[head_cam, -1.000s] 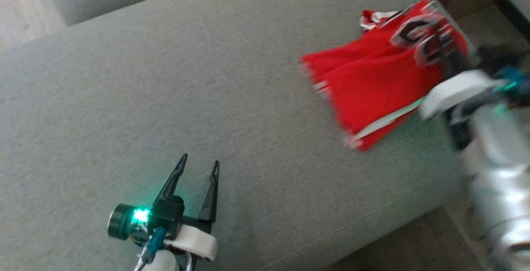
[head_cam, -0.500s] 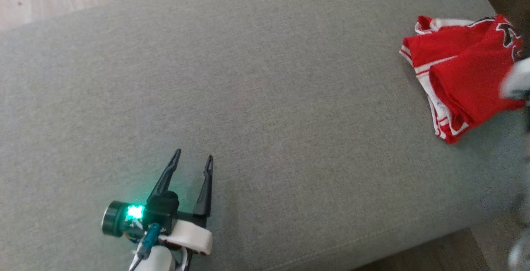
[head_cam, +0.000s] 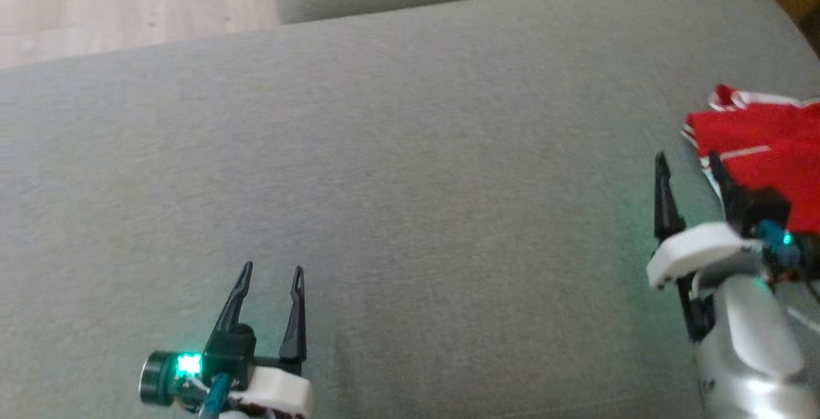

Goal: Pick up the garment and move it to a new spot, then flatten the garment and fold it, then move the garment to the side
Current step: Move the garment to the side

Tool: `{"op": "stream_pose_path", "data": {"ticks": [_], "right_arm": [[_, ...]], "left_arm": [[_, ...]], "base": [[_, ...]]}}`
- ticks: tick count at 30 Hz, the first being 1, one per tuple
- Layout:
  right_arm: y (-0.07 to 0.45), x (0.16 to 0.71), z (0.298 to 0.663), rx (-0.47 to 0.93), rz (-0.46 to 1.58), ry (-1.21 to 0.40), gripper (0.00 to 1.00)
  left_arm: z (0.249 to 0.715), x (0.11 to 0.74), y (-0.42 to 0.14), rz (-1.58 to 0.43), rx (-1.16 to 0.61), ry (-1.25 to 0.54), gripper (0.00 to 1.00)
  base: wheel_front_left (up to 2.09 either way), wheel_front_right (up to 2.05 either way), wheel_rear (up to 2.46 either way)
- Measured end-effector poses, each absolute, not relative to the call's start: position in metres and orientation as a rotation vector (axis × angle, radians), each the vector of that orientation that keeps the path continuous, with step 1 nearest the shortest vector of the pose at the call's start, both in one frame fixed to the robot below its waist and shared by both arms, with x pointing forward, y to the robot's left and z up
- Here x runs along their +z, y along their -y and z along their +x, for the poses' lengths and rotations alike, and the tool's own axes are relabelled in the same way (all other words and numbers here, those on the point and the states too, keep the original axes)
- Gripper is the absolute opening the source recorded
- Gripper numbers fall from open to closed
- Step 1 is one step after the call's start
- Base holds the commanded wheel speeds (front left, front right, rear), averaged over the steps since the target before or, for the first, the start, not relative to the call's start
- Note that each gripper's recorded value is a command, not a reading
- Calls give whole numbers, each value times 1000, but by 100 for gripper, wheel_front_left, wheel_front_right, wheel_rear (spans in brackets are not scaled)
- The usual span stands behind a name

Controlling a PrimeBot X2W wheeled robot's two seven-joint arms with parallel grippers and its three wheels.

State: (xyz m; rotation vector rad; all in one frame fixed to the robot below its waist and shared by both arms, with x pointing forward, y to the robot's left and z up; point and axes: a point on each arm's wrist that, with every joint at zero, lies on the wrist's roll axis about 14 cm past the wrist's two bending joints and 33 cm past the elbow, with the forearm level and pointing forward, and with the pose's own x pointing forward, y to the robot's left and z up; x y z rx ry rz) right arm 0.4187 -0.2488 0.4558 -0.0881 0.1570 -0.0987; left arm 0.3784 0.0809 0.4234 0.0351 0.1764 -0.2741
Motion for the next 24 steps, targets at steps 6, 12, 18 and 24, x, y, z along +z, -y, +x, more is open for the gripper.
{"op": "stream_pose_path", "data": {"ticks": [6, 12, 18, 24], "right_arm": [[202, 446, 411, 13, -25, -161, 100], [165, 440, 399, 102, 41, -169, 100], [152, 452, 401, 129, 83, -133, 100], [146, 450, 397, 143, 102, -137, 100]], "left_arm": [[361, 428, -119, 41, -152, -171, 100], [345, 432, -153, 41, -36, -163, 100], [338, 433, -173, 33, 34, -161, 100], [335, 431, -181, 30, 56, -166, 100]], "base": [[0, 0, 0], [0, 0, 0], [0, 0, 0], [0, 0, 0]]}}
